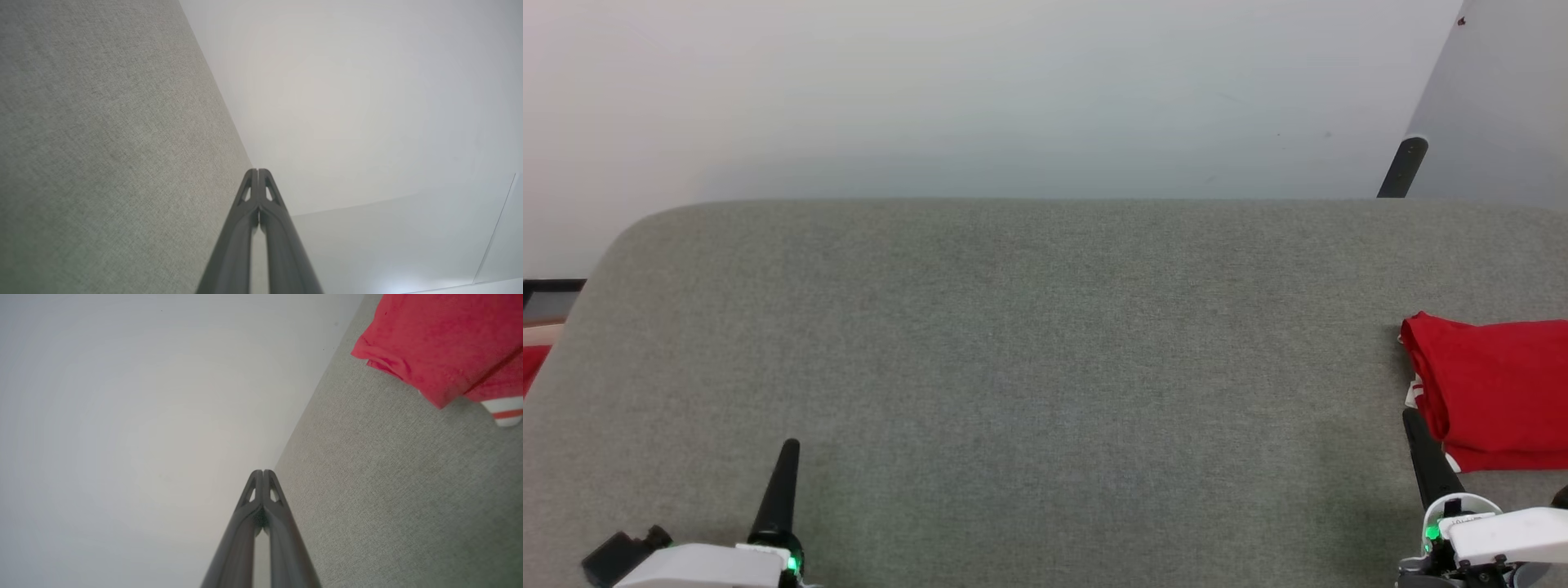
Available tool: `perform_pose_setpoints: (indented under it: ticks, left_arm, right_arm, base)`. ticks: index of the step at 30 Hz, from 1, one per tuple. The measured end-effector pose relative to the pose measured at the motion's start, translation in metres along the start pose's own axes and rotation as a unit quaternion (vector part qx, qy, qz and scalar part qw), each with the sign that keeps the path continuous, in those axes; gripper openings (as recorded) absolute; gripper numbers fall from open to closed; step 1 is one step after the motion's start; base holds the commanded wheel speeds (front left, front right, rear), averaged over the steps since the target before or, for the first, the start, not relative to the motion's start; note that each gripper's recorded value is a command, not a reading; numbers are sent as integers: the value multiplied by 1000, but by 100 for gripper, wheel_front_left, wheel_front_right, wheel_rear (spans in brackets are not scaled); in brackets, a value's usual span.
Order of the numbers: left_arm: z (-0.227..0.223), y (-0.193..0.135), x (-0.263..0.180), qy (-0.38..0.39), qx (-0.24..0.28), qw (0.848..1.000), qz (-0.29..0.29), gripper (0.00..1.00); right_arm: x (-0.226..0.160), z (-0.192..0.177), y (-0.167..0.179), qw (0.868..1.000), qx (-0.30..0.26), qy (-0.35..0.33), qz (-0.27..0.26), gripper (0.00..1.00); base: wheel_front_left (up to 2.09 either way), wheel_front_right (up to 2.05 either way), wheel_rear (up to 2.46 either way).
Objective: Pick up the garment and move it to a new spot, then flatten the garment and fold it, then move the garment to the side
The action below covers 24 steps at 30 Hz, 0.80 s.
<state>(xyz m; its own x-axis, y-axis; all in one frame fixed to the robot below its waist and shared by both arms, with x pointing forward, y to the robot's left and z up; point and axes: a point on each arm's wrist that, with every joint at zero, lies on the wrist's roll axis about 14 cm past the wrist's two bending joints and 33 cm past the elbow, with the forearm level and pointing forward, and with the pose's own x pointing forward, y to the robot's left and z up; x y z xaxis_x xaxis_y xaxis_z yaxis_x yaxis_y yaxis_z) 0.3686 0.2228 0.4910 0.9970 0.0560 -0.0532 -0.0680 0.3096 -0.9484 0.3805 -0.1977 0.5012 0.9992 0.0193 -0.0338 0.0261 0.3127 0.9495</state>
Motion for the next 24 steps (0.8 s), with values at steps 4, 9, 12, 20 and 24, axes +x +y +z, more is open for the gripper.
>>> perform_pose_setpoints:
  ticks: [4,9,12,20,24]
  left_arm:
    - [-2,0,1,3,-16,1000,0,0]
    - [-4,-4,4,6,-37,999,-5,0]
    - [-6,-5,5,7,-48,999,-6,0]
    - [-9,-9,9,11,-79,997,-11,0]
    - [-11,-11,10,14,-93,995,-13,0]
  right_arm:
    - [1,1,1,1000,15,-2,1,0]
    - [2,1,1,999,37,-3,2,0]
    - [2,1,0,999,47,-4,2,0]
    - [4,2,1,997,77,-6,5,0]
    - [5,2,2,996,93,-7,6,0]
  base:
    - [0,0,0]
    - [0,0,0]
    - [0,0,0]
    - [0,0,0]
    - [0,0,0]
